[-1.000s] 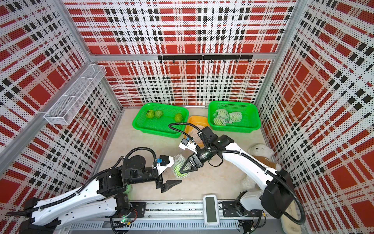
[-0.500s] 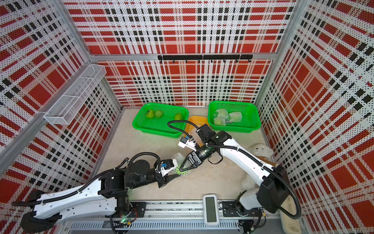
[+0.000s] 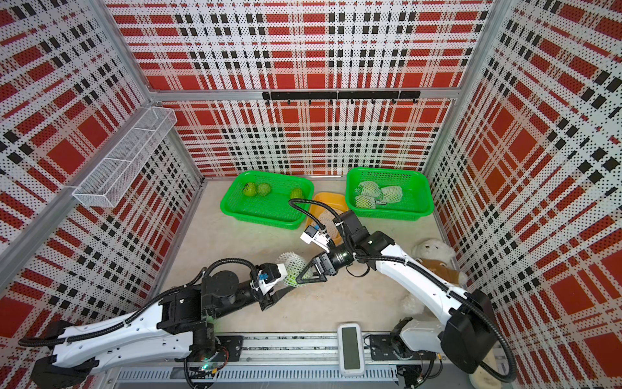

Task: Sleeve custard apples in foam nets
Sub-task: Pick up the custard apple from the center of the board, then place the custard apple in the basket.

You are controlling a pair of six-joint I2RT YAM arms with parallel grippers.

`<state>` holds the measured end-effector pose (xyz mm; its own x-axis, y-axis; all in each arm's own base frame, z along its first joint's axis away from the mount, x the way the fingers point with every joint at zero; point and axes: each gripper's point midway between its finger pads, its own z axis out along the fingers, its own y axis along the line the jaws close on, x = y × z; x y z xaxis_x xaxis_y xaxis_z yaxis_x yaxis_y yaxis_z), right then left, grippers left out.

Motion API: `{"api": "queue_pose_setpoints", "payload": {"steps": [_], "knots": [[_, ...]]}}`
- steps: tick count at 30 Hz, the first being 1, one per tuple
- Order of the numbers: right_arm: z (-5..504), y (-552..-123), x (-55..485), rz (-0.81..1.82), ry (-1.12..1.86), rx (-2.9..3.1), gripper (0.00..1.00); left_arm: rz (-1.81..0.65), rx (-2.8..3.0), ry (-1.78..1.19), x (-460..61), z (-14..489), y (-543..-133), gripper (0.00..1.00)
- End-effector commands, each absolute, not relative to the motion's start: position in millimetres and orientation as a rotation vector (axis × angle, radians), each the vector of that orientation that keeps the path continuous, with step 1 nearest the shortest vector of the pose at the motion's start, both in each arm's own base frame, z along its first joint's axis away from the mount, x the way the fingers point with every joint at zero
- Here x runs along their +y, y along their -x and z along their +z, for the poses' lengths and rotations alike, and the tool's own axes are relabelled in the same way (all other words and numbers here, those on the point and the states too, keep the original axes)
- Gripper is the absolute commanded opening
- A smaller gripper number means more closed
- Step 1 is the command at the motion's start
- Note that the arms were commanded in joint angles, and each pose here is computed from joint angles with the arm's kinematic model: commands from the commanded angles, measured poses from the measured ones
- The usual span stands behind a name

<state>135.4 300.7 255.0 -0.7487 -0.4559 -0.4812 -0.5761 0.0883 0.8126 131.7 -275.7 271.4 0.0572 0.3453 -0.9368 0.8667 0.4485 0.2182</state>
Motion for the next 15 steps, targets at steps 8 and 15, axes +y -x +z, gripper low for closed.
{"api": "queue_pose_setpoints", "payload": {"steps": [8, 15], "knots": [[281, -136, 273, 1.371, 1.256, 1.901, 1.0, -0.759, 1.502, -0.996, -255, 305, -133, 0.42], [314, -153, 262, 1.058, 1.212, 1.51, 1.0, -0.883, 1.492, -1.058, -250, 313, -115, 0.43]]}}
